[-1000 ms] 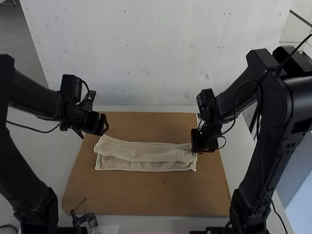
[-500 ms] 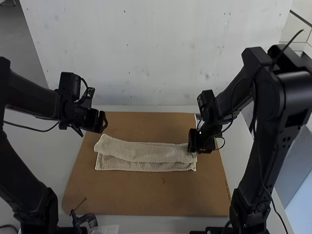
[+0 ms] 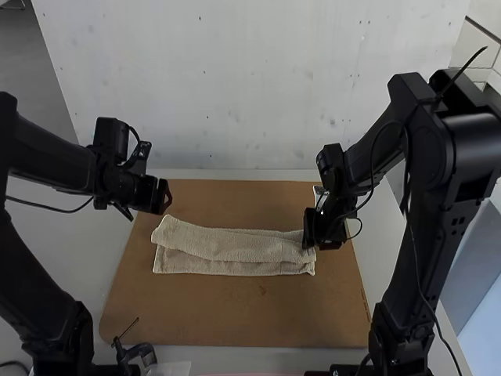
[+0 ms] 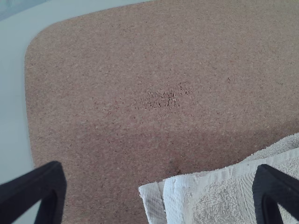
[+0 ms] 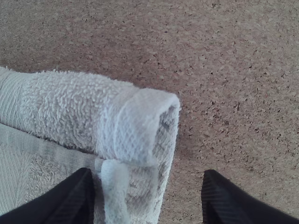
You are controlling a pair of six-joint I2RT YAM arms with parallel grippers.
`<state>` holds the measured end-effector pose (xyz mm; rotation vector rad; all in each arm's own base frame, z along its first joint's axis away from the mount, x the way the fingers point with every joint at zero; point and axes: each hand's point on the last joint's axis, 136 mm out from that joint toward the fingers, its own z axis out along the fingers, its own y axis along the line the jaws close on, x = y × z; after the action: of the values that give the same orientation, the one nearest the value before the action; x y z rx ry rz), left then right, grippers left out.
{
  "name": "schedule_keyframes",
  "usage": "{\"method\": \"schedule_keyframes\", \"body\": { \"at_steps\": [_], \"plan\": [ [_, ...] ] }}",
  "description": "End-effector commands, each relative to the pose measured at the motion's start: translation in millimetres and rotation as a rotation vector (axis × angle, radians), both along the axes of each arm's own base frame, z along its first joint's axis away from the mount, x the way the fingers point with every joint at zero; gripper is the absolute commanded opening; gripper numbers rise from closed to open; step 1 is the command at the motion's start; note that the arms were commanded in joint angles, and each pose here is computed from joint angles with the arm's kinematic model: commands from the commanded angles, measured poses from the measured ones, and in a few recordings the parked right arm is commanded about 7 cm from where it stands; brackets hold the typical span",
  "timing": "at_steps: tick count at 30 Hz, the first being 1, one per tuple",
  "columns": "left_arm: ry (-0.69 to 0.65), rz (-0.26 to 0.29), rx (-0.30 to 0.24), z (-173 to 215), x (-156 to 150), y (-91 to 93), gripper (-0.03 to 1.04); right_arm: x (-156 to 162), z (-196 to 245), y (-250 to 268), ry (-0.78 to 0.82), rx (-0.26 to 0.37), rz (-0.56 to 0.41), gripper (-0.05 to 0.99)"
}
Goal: Fold the towel.
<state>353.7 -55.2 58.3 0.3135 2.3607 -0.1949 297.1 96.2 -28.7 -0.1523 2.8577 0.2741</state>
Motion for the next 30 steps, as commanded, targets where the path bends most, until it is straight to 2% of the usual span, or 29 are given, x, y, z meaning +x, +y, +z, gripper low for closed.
{"method": "schedule_keyframes", "body": {
  "at_steps": [1, 11, 13, 17, 19, 22, 26, 29, 30],
  "plan": [
    [-0.020, 0.007, 0.001, 5, 0, 2.7, 0.88, 9, 2, 1, -0.014, 0.024, -0.012, 0.46],
    [-0.028, 0.026, -0.001, 6, 1, 9.5, 0.88, 16, -17, 10, 0.008, 0.056, -0.001, 0.45],
    [-0.040, 0.030, -0.001, 10, 1, 11.2, 0.88, 21, -16, 12, -0.008, 0.065, -0.005, 0.40],
    [-0.047, 0.034, -0.003, 11, 2, 12.2, 0.88, 22, -16, 13, -0.007, 0.076, -0.009, 0.39],
    [-0.053, 0.034, -0.003, 12, 3, 12.2, 0.88, 23, -16, 15, -0.010, 0.084, -0.005, 0.33],
    [-0.053, 0.034, -0.004, 12, 3, 11.7, 0.88, 25, -16, 15, -0.018, 0.091, -0.006, 0.30],
    [-0.049, 0.032, -0.006, 11, 3, 10.0, 0.88, 29, -15, 15, -0.034, 0.098, -0.007, 0.20],
    [-0.045, 0.030, -0.006, 9, 1, 9.5, 0.88, 31, -14, 15, -0.041, 0.103, -0.011, 0.20],
    [-0.045, 0.030, -0.006, 9, 1, 9.5, 0.88, 31, -14, 15, -0.043, 0.103, -0.009, 0.16]
  ]
}}
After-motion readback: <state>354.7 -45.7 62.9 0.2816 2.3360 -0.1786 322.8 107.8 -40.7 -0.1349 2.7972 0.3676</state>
